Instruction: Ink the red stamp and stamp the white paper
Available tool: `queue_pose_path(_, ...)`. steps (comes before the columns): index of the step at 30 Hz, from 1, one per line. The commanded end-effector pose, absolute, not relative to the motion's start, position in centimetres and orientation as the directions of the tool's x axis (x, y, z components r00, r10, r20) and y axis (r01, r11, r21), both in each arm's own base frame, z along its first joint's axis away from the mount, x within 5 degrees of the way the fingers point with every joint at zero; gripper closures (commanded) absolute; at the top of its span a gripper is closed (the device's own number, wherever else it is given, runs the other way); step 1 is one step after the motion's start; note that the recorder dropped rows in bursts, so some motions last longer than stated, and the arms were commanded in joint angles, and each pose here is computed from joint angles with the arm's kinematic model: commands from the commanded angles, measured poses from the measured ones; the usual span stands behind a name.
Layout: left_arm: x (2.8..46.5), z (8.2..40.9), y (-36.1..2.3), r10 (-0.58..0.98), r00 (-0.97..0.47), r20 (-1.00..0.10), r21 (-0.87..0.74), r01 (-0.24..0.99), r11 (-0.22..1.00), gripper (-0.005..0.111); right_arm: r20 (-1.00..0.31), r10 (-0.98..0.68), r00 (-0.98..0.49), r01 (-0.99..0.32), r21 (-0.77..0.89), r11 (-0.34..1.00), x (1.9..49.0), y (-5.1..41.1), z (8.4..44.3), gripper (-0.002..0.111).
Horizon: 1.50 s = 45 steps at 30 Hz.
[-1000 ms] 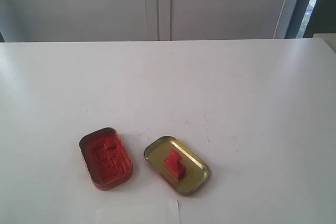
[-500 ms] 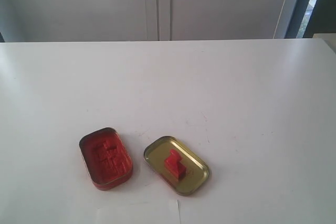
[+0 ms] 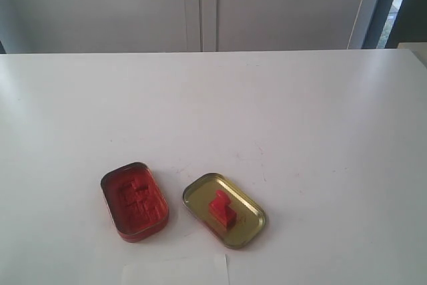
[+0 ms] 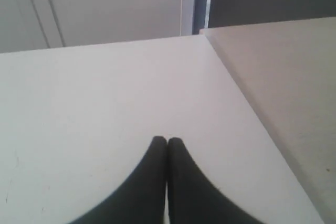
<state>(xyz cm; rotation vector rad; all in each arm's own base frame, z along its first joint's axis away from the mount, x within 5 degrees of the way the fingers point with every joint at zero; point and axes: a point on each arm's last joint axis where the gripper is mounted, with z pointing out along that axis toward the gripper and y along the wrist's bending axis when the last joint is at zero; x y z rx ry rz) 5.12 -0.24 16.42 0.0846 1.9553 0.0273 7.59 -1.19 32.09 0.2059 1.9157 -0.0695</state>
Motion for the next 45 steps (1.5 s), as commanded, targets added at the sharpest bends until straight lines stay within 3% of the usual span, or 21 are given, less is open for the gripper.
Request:
queue_pose_path(1, 5.1, 16.5, -0.3, 0.063, -0.37, -0.927, 0.047, 0.051, 0.998, 0.107, -0.895, 0.109, -0.433, 0.131, 0.058, 0.99, 8.8, -0.9, 32.3, 0.108)
queue_pose_path(22, 5.1, 16.5, -0.3, 0.063, -0.37, -0.927, 0.047, 0.051, 0.998, 0.107, -0.619, 0.035, -0.785, -0.082, 0.159, 0.984, 15.7, 1.7, 31.1, 0.108)
queue_pose_path(45, 5.1, 16.5, -0.3, 0.063, -0.37, -0.927, 0.047, 0.051, 0.998, 0.107, -0.424, -0.189, -0.886, -0.284, 0.173, 0.943, 23.6, 7.0, 29.4, 0.108)
